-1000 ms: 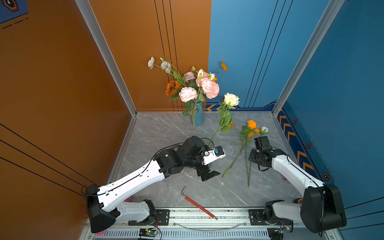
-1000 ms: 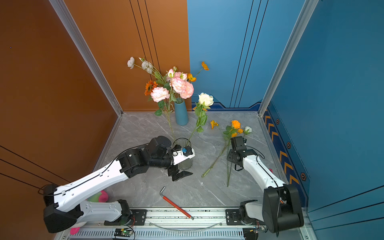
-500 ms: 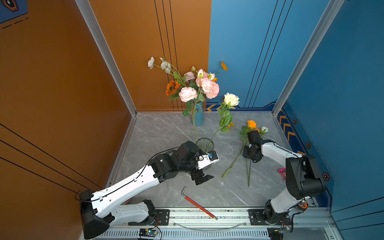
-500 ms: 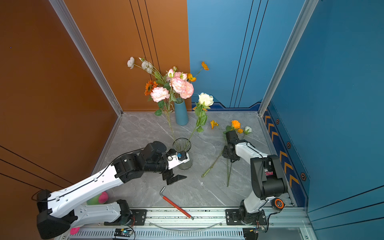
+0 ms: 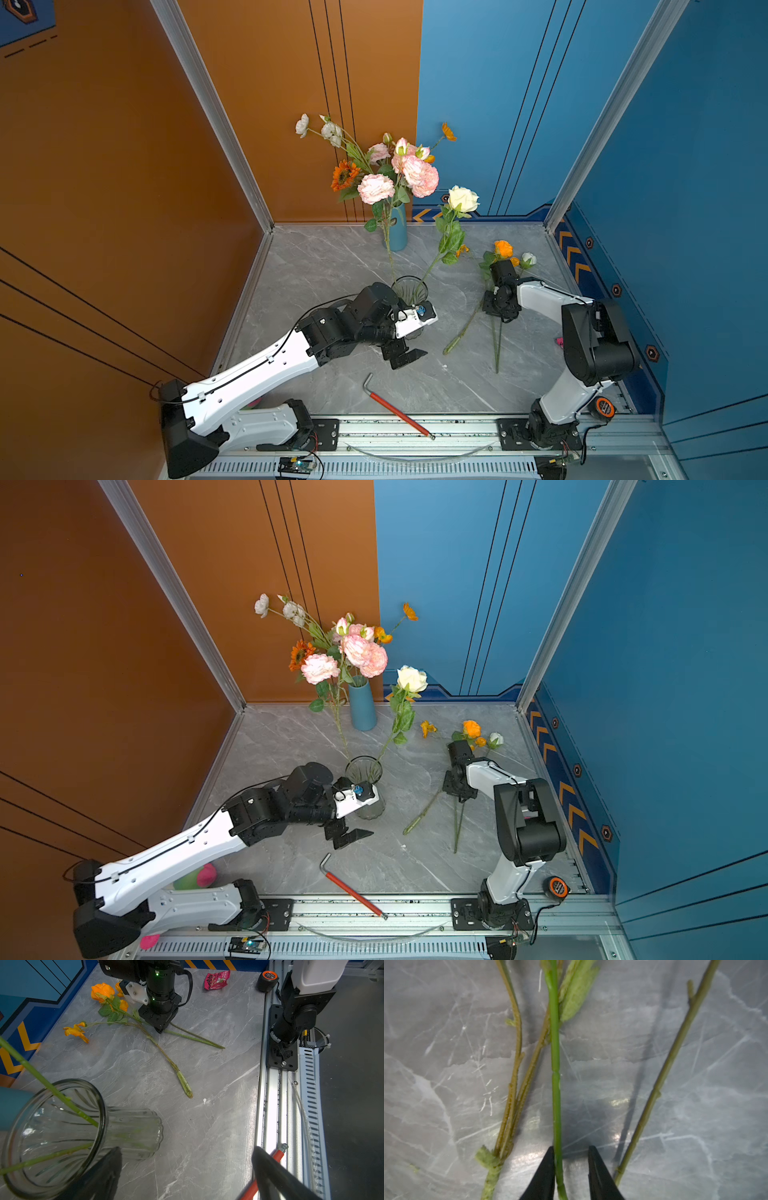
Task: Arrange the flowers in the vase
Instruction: 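Lower the open right gripper around a green stem in the bunch, then close the right gripper on the yellow rose stem and lift it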
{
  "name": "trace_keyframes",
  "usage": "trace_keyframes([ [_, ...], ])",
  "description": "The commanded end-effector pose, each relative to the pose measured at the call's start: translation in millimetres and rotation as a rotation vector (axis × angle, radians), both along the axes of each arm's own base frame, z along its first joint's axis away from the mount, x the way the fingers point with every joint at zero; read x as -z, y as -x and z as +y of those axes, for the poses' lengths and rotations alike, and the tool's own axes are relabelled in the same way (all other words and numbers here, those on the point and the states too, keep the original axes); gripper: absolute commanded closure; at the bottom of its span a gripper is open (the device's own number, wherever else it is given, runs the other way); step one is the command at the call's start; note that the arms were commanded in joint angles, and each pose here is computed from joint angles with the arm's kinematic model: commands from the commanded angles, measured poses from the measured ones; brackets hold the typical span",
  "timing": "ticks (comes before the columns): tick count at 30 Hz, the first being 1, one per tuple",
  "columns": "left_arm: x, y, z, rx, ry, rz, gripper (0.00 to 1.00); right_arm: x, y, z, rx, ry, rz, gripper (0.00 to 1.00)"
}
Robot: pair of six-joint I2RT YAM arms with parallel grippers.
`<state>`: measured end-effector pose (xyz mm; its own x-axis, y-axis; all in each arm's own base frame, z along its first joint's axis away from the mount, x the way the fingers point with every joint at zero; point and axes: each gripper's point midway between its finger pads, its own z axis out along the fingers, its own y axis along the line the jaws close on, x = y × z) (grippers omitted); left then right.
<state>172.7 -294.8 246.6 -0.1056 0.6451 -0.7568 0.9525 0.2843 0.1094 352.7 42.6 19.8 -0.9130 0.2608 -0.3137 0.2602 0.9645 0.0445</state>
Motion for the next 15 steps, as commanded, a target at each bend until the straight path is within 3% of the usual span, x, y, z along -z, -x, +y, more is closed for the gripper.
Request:
trace_keyframes([
  [1, -4.8, -3.6, 3.9, -0.025, 0.012, -0.015, 0.02, 5.4, 1.6, 3.2, -0.021, 0.004, 0.019, 0.72],
  [15, -11.5, -4.2, 8.7, -0.038, 0.025, -0.04, 0.02, -11.8, 4.2, 8.2, -0.039, -0.012, -0.024, 1.0],
])
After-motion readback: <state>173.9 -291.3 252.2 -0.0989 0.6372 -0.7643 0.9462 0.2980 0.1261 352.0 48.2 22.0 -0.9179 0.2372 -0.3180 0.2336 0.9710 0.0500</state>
